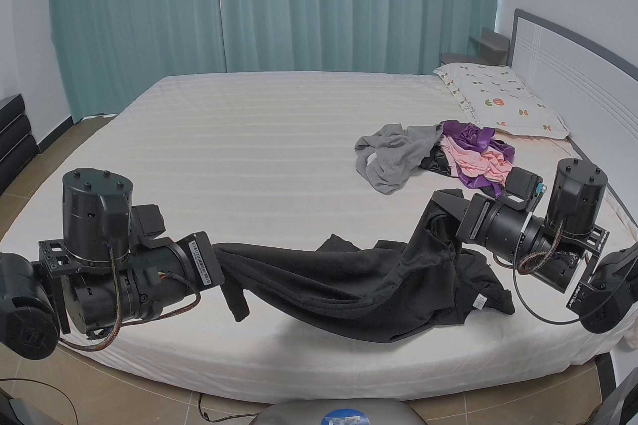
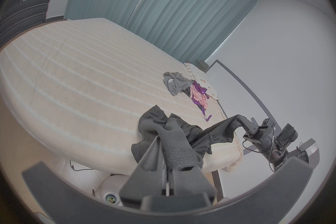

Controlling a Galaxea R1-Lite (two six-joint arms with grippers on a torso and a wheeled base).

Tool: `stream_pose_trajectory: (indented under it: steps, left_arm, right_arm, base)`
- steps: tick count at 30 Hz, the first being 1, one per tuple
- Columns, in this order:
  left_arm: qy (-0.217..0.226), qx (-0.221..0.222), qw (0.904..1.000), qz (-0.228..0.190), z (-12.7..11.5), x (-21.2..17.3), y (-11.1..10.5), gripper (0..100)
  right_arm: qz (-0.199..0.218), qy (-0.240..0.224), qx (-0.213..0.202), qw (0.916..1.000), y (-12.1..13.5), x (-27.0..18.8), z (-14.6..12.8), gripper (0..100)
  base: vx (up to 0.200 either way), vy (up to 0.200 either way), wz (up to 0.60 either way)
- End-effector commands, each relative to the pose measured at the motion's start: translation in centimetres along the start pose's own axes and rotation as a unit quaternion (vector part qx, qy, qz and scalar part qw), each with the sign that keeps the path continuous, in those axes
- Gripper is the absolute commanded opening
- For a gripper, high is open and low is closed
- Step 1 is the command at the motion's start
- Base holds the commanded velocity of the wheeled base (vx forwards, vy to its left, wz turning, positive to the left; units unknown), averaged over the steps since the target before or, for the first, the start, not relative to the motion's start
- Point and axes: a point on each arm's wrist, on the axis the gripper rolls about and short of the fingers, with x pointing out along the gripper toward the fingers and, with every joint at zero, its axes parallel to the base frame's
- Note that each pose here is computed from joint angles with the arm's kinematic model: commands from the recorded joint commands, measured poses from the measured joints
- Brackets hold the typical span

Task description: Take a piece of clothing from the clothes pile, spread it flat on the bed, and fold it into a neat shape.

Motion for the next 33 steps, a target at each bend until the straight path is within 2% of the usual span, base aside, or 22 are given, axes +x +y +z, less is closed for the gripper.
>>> stream_pose_trajectory:
  steps: [1, 33]
  left_arm:
    - [0.002, 0.000, 1.0000, 0.001, -0.06, 0.10, 0.04, 0]
    - [0.002, -0.001, 1.0000, 0.006, -0.01, 0.30, 0.19, 0]
  right_arm:
    - [0.002, -0.001, 0.000, 1.0000, 0.06, -0.02, 0.06, 0]
    - [-0.005, 0.003, 0.001, 1.0000, -0.44, -0.01, -0.16, 0]
  base:
    - [0.000, 0.200, 0.00]
    - [0.000, 0.200, 0.00]
